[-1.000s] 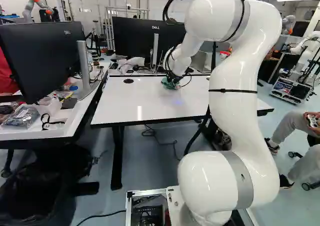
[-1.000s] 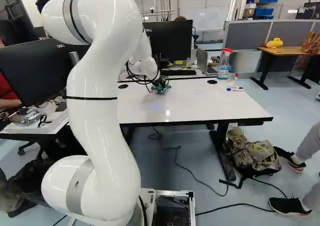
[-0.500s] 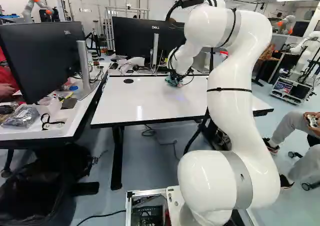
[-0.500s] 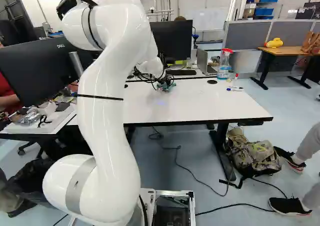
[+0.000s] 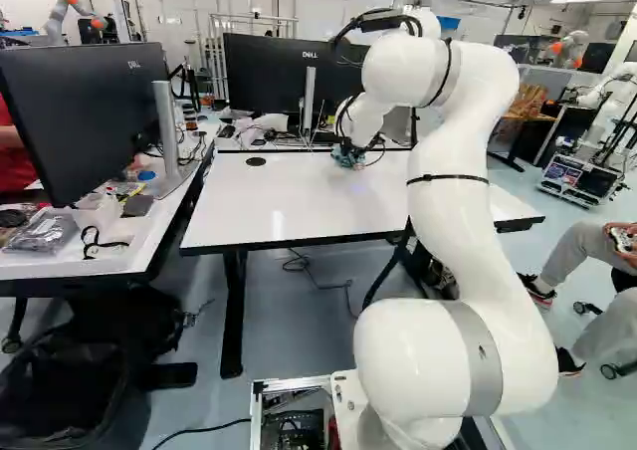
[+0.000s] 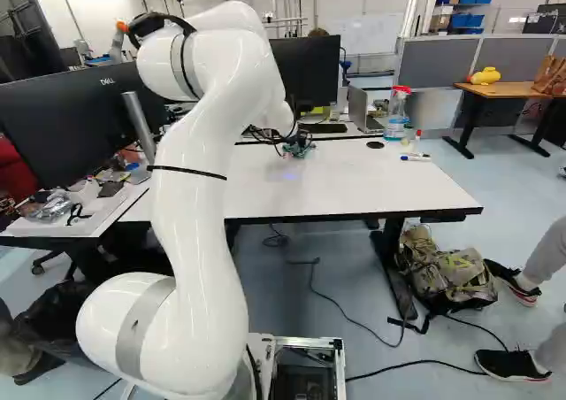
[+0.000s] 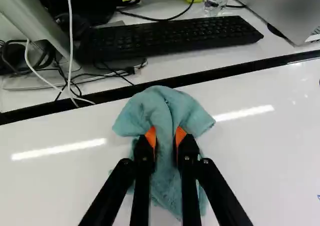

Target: Clean the table with the green towel

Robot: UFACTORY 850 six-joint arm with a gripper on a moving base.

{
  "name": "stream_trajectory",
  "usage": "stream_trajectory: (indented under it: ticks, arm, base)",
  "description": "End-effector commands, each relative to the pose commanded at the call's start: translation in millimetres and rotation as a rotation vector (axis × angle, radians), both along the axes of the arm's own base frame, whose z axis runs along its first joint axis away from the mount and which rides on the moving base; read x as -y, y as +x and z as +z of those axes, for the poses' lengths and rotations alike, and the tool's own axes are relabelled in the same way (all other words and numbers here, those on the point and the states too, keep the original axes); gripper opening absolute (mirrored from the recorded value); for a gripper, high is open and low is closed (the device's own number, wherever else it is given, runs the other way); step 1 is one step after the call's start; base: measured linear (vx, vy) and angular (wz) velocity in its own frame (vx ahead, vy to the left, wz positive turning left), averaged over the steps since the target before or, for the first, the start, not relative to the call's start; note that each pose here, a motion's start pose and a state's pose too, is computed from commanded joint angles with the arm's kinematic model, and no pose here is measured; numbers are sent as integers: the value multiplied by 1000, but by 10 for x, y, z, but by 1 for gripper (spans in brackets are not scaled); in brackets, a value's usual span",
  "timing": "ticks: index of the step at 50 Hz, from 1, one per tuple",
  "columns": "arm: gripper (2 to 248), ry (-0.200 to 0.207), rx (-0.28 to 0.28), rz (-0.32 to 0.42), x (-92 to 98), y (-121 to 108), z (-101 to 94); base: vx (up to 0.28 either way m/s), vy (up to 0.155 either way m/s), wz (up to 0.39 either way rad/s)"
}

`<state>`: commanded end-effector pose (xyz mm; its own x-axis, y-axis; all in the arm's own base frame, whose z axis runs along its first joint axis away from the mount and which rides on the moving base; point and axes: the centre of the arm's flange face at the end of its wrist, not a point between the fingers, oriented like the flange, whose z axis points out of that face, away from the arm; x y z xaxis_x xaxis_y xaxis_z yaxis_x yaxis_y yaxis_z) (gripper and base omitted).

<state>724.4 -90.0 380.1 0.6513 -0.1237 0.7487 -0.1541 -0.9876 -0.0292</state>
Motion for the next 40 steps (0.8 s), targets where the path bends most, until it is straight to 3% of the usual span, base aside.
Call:
stream_trajectory:
  ticks: [15,40]
  arm:
    - [61,0,-1,32,-231,16,2]
    - [61,3,-34,77,-579,-297,53]
  base:
    - [0,0,0]
    - [0,0,0]
